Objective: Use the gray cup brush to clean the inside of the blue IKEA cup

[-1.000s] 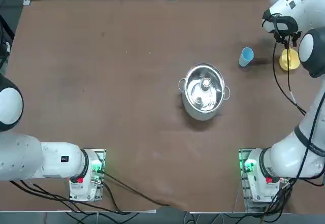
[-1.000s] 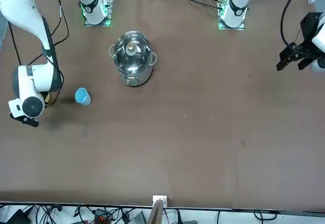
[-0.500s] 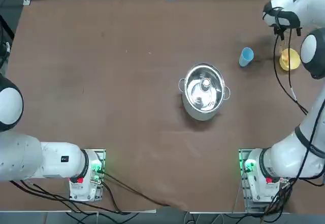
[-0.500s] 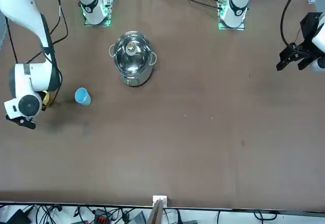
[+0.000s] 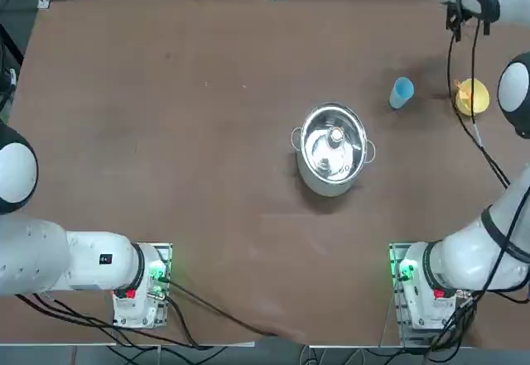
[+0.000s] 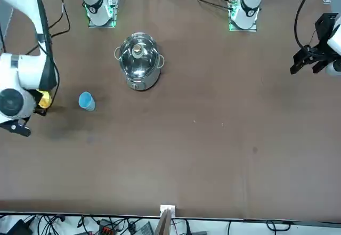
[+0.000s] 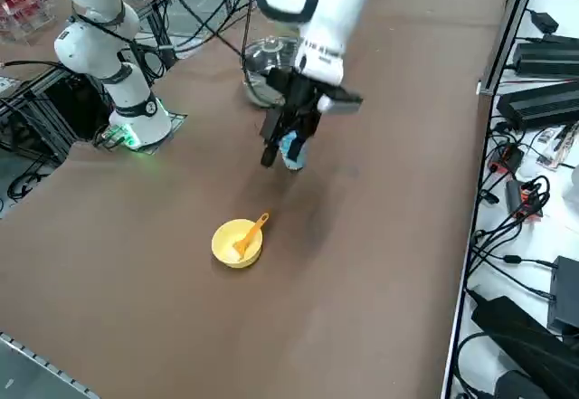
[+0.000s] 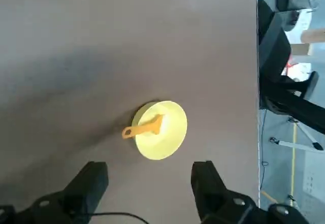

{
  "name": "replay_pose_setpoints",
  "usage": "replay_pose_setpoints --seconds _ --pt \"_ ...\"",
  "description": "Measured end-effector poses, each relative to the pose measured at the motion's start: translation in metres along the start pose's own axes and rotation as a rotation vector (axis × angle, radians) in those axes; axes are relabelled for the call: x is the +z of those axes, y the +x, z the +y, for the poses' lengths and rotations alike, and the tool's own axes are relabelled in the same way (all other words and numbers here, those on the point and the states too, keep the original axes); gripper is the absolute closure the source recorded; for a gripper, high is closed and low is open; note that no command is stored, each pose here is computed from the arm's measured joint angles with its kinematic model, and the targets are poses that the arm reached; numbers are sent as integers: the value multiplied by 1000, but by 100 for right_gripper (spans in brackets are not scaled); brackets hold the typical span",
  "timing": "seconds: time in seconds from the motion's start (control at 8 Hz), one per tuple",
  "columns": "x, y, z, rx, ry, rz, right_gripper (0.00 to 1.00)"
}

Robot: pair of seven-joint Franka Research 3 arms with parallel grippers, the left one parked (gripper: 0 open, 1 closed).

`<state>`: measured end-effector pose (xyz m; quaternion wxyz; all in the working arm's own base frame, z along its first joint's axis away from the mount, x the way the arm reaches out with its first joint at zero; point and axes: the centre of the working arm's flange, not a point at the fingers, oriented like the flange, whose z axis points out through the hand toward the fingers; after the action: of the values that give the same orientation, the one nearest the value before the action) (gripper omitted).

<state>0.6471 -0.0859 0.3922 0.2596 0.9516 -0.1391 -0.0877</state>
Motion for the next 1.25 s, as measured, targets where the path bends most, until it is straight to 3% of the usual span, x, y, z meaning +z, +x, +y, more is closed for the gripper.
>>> replay_pose_setpoints --seconds 0.38,0.75,1.0,1.25 --pt "-70 -3 33 -83 184 -6 0" --pt "-122 -22 62 -139 398 43 0" --pt "-155 -46 83 -154 467 65 0" --pt "-180 -61 79 -182 485 84 0"
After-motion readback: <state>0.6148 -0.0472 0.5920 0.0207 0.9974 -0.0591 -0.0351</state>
